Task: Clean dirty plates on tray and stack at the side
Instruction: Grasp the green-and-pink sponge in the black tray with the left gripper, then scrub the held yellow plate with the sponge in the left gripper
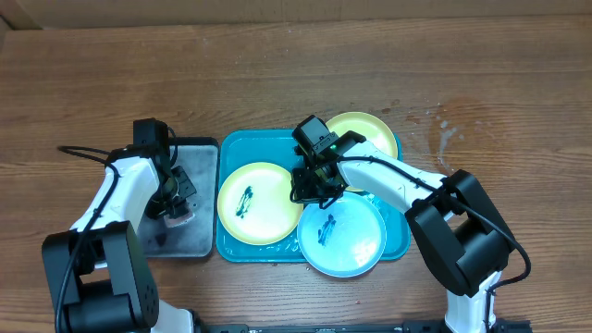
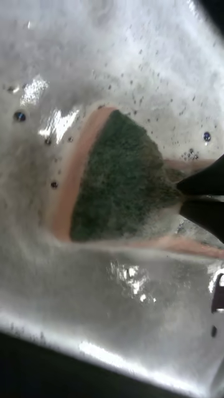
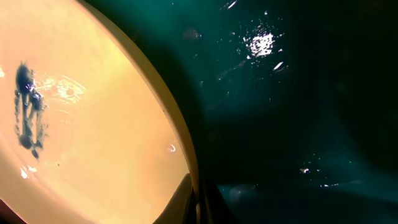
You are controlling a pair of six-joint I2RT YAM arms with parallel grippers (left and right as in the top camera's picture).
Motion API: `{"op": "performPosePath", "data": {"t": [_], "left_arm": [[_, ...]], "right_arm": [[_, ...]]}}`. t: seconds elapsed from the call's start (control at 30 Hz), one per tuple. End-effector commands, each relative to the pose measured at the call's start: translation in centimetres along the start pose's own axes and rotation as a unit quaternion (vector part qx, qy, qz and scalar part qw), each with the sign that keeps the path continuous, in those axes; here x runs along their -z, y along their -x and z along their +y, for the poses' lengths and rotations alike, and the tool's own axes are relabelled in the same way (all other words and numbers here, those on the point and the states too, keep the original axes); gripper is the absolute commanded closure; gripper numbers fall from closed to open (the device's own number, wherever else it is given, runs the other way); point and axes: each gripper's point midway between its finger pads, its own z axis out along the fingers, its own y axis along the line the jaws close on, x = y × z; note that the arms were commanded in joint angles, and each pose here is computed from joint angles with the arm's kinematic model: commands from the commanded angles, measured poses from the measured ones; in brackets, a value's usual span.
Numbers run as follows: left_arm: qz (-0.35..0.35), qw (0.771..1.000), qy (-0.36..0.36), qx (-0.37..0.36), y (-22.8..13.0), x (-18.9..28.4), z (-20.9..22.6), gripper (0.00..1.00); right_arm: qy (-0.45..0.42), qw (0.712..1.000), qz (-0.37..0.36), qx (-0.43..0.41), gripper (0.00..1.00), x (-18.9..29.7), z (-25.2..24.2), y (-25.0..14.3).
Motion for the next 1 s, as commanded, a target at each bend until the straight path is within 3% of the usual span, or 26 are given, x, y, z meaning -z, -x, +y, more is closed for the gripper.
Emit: {"op": "performPosePath", "data": {"t": [0.0,0.27,0.43,0.73,0.97], "left_arm": [[0.01,0.998,-0.051,-0.029,-0.2,0.5,-1.8,0.96],[-0.03,0.996,-0.074,-0.03,0.7,4.5,-2.0,0.96],[-0.055,0.987,-0.138,-0.058,0.5,7.8,-3.6,0.96],[-0.035,0.946,-0.274,-0.168,-2.7,11.0,-8.6,0.96],[-0.015,0.931,-0.272,-0.241,-5.4,10.5,-11.4,0.96]], "right_arm": [[-0.004,1.0,0.003,0.004,0.96,-0.2,-0.1,-0.3],[-0.001,1.0,-0.002,0.007,0.96,-0.2,0.1,0.0],[0.003,1.0,-0.008,0.011,0.96,-0.2,0.2,0.3],[0.007,1.0,-0.016,0.013,0.96,-0.2,0.5,0.7],[-0.01,0.999,-0.03,0.01,0.96,-0.2,-0.1,1.3]]}}
